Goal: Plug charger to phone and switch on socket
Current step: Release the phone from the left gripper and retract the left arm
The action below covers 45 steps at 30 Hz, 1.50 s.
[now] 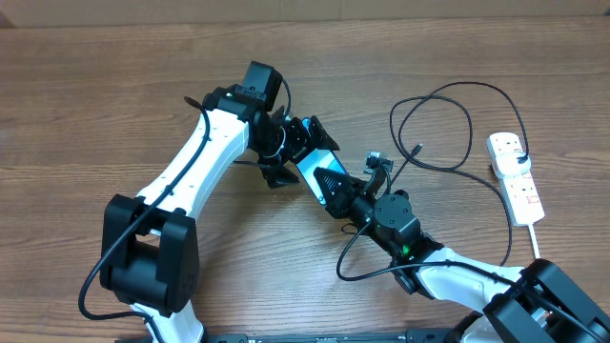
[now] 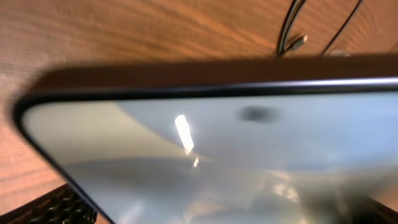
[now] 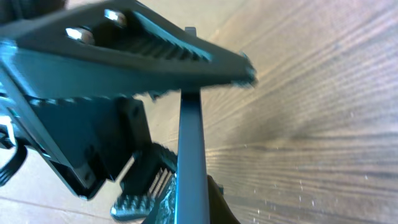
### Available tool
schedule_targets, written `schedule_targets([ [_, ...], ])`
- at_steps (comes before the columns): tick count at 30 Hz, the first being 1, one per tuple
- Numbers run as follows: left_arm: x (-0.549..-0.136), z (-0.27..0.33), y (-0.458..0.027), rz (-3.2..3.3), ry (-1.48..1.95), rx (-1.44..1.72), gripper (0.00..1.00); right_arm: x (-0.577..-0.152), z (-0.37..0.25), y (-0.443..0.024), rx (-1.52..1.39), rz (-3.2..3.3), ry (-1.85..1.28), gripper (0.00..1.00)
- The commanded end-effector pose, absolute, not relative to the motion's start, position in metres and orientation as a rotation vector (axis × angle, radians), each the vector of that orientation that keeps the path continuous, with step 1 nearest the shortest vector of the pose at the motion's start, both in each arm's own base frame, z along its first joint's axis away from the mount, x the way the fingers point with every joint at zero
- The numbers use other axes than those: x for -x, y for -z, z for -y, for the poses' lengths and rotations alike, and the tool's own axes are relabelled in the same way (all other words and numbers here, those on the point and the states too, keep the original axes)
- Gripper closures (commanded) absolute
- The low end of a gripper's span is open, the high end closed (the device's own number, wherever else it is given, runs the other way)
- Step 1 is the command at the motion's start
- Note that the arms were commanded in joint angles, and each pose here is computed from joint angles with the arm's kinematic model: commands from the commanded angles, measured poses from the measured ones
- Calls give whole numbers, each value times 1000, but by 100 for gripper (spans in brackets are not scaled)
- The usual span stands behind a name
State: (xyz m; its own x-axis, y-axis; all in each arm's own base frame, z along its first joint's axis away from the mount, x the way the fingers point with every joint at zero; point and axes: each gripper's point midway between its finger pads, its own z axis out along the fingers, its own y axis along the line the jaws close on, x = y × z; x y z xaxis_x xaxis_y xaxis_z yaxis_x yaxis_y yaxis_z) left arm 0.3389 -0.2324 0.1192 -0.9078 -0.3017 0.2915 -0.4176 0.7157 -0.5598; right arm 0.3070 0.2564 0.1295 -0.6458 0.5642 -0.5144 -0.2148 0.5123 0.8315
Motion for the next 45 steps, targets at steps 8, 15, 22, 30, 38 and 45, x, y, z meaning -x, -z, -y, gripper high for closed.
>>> schedule_targets([
  [8, -392, 156, -169, 2954, -1126, -440, 0, -283, -284, -142, -513, -2036, -1624, 96],
  [15, -397, 92, -252, 3211, -1198, -317, 0, -268, -294, -144, -772, -2108, -1864, 96],
  [22, -368, 58, -311, 3398, -1197, -399, 0, -268, -295, -151, -990, -2074, -1987, 96],
  [30, -325, 43, -343, 3565, -1003, -457, 0, -264, -300, -178, -940, -2004, -2138, 96],
  [38, -276, 19, -347, 3634, -679, -600, 1, -260, -302, -175, -932, -2031, -2141, 96],
  [45, -239, 3, -349, 3610, -514, -851, 0, -258, -302, -160, -984, -2098, -2094, 96],
])
